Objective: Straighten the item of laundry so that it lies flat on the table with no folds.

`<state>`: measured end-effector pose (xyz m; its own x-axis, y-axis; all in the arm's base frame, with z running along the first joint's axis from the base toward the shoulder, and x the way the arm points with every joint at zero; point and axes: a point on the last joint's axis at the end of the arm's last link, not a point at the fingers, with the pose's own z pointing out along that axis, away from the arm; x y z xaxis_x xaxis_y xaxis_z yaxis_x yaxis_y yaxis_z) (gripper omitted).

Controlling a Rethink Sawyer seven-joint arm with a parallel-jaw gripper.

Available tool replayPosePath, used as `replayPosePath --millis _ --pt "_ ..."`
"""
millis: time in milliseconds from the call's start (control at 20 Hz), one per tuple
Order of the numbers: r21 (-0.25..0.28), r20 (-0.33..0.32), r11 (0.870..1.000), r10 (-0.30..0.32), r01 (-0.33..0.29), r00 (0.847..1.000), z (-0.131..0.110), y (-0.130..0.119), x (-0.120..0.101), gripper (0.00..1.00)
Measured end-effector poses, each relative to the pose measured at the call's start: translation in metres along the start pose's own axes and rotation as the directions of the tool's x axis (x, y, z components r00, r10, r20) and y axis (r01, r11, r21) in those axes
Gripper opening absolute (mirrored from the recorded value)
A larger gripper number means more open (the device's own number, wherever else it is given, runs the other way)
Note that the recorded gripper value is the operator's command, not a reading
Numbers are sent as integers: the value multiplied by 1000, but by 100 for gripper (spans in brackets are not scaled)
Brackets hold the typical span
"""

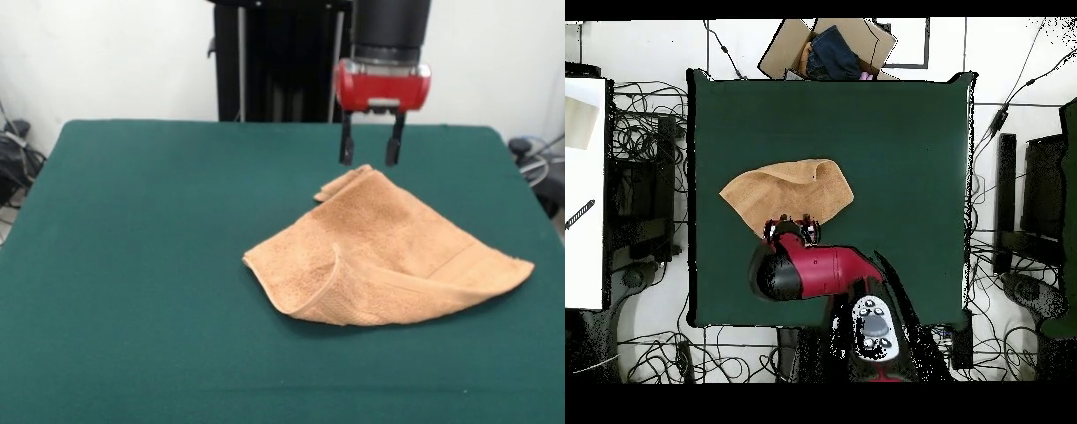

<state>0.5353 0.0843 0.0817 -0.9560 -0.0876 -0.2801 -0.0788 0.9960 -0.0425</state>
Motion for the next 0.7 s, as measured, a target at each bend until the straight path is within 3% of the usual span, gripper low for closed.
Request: replayPosePath --millis 350,700 --pt "24 -38 999 23 -22 999 -36 -9 -18 100" --pt "18 -3 1000 21 -21 1000 -30 -8 -22 100"
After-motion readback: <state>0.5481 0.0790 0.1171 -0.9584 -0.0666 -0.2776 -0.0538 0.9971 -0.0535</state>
